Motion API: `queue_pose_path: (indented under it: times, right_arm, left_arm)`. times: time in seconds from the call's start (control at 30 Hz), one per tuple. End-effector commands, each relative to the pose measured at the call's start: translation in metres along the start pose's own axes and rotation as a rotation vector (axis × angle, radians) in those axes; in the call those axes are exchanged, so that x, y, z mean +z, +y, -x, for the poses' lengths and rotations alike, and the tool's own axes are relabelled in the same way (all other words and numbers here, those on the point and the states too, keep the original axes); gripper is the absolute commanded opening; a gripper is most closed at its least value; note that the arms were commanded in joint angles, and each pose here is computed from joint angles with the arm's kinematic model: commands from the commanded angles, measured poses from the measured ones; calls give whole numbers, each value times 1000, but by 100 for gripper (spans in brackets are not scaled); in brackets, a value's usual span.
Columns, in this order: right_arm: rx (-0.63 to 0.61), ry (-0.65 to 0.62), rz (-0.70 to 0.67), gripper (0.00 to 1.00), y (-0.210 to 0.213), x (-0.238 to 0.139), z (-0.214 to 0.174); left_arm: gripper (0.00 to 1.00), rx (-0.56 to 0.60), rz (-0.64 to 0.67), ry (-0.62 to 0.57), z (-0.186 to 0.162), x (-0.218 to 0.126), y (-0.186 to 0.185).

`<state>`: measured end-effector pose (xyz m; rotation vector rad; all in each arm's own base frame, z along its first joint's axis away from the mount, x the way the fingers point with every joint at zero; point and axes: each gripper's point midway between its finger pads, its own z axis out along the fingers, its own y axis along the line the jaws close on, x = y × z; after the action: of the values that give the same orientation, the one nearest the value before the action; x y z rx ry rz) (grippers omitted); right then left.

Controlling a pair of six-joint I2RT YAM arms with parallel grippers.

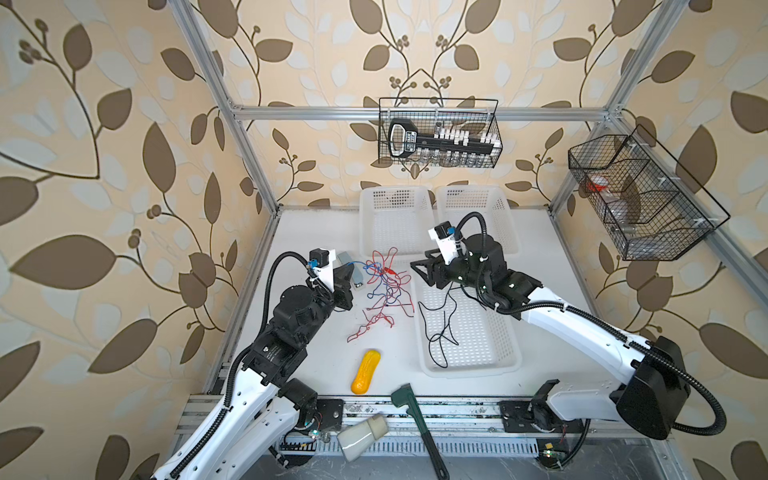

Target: Untangle the cables

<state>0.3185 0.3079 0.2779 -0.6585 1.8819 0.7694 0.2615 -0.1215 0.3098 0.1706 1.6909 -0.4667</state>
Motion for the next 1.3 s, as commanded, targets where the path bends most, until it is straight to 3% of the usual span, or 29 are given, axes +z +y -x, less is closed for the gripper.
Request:
queue_pose_path:
  times: [0.0,0.37,0.83,1.07,1.13,1.27]
  right_arm:
    - [-39,8,121,63,28,13,-1]
    - [-40,22,163,45,36,45,-33]
    - [37,-29,230,39,57,70,-42]
    - [89,-23,198,5,49,81,-49]
    - [94,-1,180,0,45,84,-58]
    - [97,49,114,0,31,88,-78]
  left_arm:
    - [0,-3,-39,-98,28,-4,-8]
    - [0,-27,-59,-133,37,-12,-11]
    - [0,-101,-55,-122,33,-7,-9]
    - [0,-105,-35,-158,42,-10,-6]
    - [0,-113,-8,-190,51,-13,-2]
    - [0,-121,33,-240,69,-19,4]
